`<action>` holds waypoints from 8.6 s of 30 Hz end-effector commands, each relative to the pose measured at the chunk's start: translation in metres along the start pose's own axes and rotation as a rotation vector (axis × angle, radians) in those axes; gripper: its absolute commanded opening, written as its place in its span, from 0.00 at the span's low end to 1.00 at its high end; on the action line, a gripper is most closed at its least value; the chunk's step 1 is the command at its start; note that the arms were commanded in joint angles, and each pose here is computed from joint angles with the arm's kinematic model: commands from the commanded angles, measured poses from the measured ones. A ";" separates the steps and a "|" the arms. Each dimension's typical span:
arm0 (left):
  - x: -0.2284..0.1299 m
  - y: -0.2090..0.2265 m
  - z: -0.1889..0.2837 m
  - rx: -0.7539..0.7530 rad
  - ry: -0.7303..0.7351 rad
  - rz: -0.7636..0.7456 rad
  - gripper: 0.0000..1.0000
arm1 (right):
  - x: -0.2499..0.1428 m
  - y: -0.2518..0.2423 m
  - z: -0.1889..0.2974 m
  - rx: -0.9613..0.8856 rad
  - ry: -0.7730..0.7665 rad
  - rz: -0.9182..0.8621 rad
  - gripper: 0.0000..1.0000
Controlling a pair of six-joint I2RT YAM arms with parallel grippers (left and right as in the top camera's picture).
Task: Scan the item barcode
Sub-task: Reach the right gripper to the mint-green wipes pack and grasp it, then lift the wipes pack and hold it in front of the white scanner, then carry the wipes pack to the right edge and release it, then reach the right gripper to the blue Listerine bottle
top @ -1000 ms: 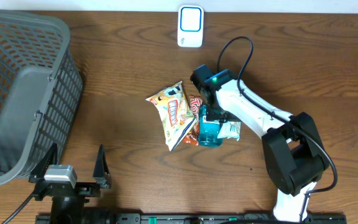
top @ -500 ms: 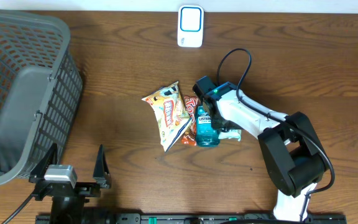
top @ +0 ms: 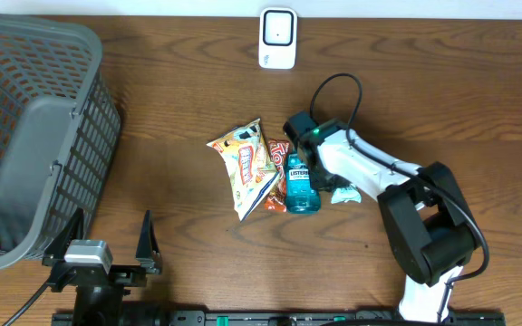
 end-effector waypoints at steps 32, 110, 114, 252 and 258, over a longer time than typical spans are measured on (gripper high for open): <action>0.001 -0.001 0.002 -0.013 -0.010 -0.009 0.98 | -0.025 -0.028 0.147 1.878 -0.112 0.526 0.01; 0.001 -0.001 0.002 -0.012 -0.010 -0.009 0.98 | 0.251 0.051 0.090 0.034 -0.807 0.433 0.01; 0.001 -0.001 0.002 -0.012 -0.010 -0.009 0.98 | 0.281 0.062 0.078 -0.082 -0.849 0.440 0.01; 0.006 0.029 0.002 0.260 -0.043 0.029 0.98 | -0.024 0.082 0.023 0.463 0.235 0.260 0.13; 0.006 0.029 0.002 0.260 -0.043 0.029 0.98 | -0.017 0.075 0.019 0.468 0.229 0.252 0.19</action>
Point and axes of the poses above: each gripper's point midway between its finger pads, its own z axis back along the fingers, its own y axis along the line the jaws close on, x = y × z, the point moved 6 cm from there along z, back along the fingers, and after that the axes turned 6 degrees about -z, right-handed, at the moved point
